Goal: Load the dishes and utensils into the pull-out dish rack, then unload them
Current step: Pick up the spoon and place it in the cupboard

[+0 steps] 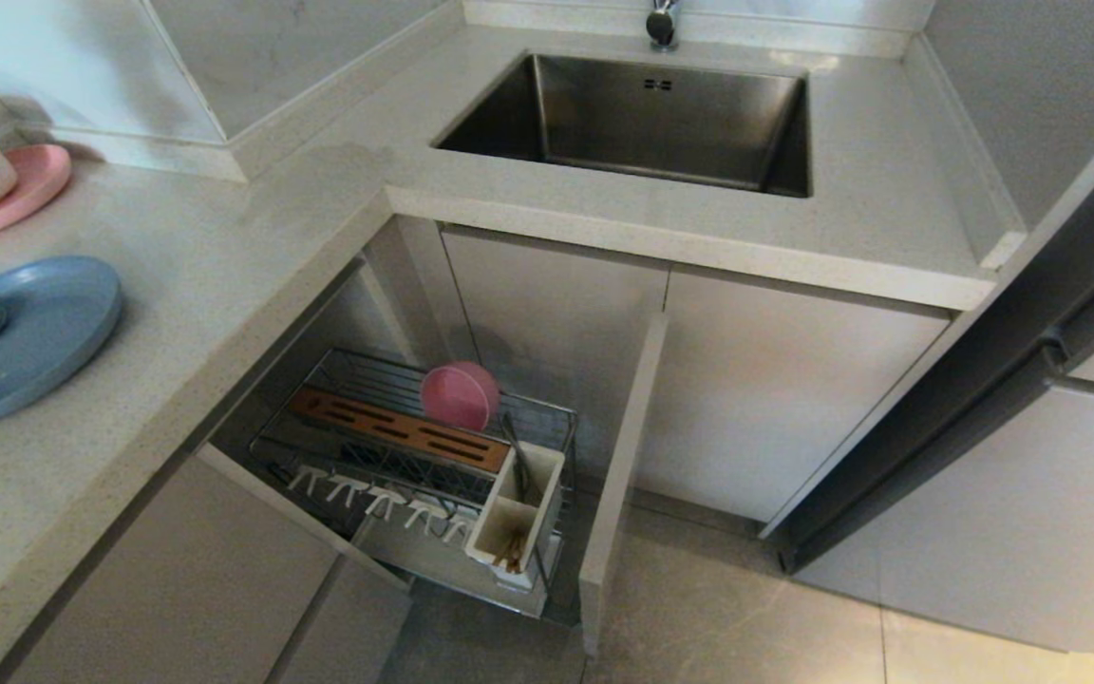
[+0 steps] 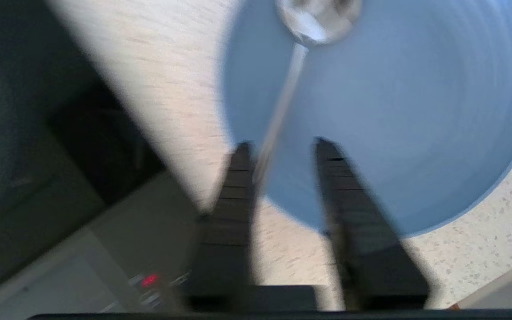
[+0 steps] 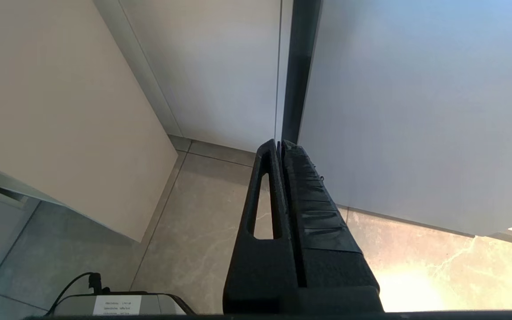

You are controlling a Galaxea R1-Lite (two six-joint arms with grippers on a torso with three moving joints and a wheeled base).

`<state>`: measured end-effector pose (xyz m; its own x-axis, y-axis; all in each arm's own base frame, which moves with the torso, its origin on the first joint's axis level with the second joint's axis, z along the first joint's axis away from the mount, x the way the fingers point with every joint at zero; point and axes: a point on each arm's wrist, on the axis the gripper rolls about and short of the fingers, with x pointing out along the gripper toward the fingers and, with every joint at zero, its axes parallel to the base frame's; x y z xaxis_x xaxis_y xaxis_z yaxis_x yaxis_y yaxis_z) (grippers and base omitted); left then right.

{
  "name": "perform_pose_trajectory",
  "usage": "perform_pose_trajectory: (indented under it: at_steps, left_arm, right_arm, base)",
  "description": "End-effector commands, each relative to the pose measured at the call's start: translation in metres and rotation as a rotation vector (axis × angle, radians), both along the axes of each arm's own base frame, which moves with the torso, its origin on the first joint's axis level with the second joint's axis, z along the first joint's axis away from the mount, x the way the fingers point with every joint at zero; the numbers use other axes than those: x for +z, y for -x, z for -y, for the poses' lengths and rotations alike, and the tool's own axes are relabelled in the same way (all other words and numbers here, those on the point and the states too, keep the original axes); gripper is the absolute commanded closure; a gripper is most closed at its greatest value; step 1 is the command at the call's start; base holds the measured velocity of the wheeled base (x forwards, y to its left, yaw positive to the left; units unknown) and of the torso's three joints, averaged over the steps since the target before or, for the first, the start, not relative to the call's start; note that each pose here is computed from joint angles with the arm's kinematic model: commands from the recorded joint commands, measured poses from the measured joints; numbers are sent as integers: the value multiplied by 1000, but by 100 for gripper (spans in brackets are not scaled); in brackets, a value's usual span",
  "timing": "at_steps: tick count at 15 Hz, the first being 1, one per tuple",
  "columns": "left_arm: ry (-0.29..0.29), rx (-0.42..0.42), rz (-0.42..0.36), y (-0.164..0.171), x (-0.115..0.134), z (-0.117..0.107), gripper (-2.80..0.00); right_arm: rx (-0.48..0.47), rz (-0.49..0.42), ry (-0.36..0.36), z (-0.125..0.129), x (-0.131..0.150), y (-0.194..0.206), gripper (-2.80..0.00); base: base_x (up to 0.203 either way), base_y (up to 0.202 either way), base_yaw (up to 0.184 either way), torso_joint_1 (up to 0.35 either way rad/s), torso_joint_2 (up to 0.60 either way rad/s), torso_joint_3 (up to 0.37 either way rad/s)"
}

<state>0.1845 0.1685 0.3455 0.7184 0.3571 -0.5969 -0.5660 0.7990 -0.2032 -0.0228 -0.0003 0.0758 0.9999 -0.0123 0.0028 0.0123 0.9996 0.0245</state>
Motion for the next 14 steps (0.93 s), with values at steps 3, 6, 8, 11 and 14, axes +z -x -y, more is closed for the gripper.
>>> perform_pose_trajectory:
  at_steps: [3,6,8,11,14]
  left_arm:
    - [57,-61,-44,-21,-17,-1,-280]
    - [73,-65,-63,-25,-24,-2,-280]
    - [76,-64,-66,-26,-25,-4,-280]
    - [84,-65,-73,-29,-28,-6,-280]
    - [114,-107,-51,-31,-30,-7,-280]
  right_arm:
    - [0,-1,0,0,0,0,0]
    - [0,0,0,0,0,0,0]
    - [0,-1,0,0,0,0,0]
    - [0,0,0,0,0,0,0]
    - [0,0,0,0,0,0,0]
  base:
    - [0,0,0,10,-1,-2]
    - [0,0,0,0,0,0]
    - [0,0,0,0,0,0]
    - [0,0,0,0,0,0]
    - [0,0,0,0,0,0]
